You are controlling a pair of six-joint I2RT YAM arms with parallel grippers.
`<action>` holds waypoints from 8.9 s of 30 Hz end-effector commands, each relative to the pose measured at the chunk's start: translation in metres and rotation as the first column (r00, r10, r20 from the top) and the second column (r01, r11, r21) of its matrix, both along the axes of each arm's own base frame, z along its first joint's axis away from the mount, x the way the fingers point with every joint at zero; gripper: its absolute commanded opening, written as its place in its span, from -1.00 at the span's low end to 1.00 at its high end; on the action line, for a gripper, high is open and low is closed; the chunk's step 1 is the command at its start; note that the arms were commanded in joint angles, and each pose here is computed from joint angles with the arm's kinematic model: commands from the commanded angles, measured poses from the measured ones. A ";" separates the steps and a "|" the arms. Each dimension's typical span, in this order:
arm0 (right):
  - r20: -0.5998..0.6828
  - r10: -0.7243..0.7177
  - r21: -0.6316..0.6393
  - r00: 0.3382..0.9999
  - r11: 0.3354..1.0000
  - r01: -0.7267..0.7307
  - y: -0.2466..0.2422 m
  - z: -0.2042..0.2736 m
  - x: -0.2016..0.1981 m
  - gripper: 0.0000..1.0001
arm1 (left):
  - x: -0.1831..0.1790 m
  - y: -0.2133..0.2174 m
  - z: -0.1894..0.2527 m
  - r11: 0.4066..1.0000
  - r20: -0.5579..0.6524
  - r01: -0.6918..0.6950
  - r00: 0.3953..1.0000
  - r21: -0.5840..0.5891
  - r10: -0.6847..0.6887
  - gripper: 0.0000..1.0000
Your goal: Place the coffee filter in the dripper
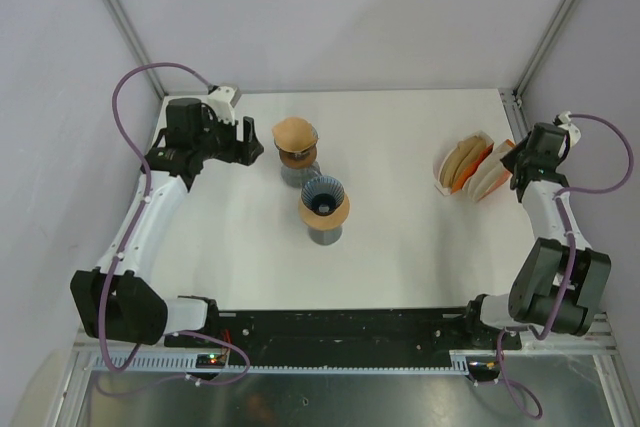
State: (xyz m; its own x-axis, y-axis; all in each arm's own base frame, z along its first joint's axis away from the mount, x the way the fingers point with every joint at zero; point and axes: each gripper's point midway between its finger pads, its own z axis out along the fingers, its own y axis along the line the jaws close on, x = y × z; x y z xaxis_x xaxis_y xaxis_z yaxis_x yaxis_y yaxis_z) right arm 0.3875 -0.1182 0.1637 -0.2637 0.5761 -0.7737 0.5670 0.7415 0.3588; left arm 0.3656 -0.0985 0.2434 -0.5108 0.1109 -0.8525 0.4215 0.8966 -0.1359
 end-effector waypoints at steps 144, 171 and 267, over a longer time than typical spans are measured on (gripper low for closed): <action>0.567 0.640 -0.221 0.519 0.725 -0.653 0.369 0.267 -0.128 -0.30 | -0.069 -0.210 0.127 0.961 0.316 0.271 0.917 -0.052 -0.241 -0.99; 0.329 0.565 -0.369 0.757 0.815 -0.447 0.354 0.195 -0.076 -0.90 | -0.057 -0.186 0.111 0.984 0.292 0.181 0.941 -0.004 -0.172 -0.99; -0.375 0.855 -0.086 0.357 0.351 -0.932 0.446 0.097 -0.078 -0.11 | -0.071 -0.111 0.026 0.942 0.008 0.332 0.943 0.041 -0.333 0.53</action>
